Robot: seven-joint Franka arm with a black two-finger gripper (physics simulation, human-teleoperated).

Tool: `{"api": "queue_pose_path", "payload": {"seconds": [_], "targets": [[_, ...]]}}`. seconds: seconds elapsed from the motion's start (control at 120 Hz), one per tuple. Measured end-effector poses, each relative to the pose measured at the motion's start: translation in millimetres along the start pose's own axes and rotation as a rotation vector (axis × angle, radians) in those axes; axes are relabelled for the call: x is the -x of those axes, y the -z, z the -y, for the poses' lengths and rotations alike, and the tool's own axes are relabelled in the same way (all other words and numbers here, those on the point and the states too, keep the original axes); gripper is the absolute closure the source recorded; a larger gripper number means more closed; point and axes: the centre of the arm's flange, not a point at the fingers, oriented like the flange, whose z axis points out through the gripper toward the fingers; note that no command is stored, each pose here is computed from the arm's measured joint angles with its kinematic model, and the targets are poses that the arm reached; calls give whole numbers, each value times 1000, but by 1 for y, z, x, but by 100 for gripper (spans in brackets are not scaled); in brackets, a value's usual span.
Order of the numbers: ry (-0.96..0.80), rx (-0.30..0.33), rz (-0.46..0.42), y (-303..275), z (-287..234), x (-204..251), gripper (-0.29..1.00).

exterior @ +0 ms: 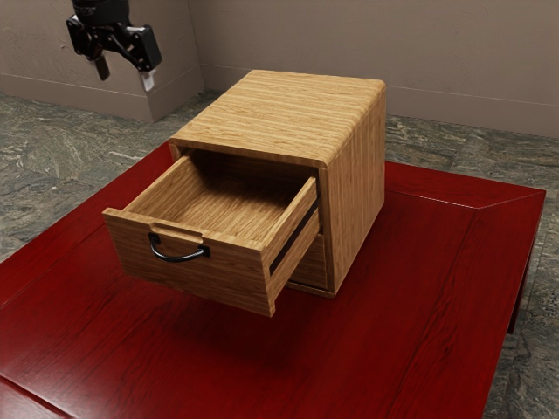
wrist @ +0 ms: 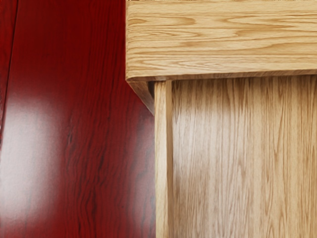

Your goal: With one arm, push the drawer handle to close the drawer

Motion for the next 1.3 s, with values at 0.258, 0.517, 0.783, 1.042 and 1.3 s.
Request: {"api": "queue_pose_path", "payload": {"seconds": [0.258,0.517,0.783,1.042,1.3], "targets": [[99,-8,-209,118,59,59,2],[130,38,-154,124,76,90,2],[37,137,140,-40,20,284,2],[15,169,227,-157,-34,244,2],[-10,171,122,-181,-76,270,3]]}}
